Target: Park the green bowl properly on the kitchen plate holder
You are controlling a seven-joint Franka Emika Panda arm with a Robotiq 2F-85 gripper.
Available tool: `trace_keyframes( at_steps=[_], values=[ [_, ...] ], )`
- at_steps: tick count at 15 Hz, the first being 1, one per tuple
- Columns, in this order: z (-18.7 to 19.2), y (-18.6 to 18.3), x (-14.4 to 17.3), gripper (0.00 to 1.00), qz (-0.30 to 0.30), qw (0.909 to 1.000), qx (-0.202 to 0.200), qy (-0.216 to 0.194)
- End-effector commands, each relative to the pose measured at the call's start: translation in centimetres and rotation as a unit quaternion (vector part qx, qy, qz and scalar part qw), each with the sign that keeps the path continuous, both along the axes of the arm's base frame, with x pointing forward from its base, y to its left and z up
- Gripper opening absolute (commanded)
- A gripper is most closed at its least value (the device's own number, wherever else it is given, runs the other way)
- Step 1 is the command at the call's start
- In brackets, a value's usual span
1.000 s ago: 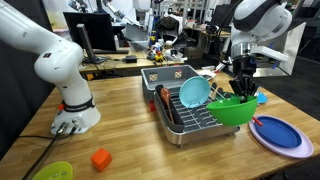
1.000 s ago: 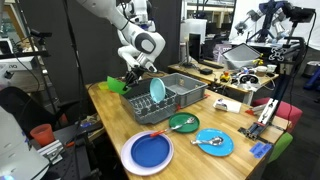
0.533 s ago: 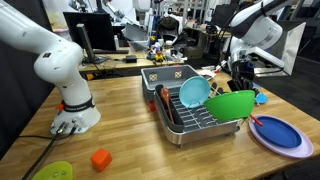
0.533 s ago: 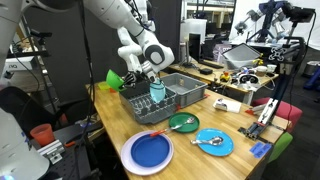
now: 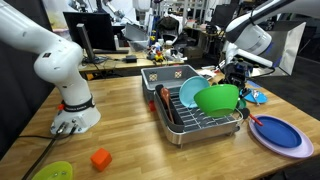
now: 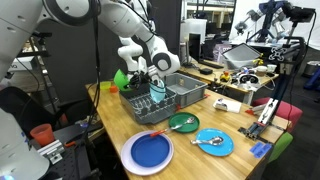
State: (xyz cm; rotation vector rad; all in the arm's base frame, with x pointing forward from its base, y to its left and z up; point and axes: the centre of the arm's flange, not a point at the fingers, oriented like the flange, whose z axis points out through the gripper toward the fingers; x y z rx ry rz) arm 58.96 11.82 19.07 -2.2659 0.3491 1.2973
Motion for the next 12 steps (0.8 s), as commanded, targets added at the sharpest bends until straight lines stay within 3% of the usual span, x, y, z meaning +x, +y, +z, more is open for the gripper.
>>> trace_keyframes(
  at_steps=[1,7,12],
  values=[
    [-1.3,-1.2,2.0,0.01,-0.037,0.9974,-0.058,0.018],
    [-4.0,-2.7,3.6,0.01,-0.083,0.9858,-0.14,0.041],
    [-5.8,-2.7,4.2,0.01,-0.093,0.977,-0.174,0.08]
  ],
)
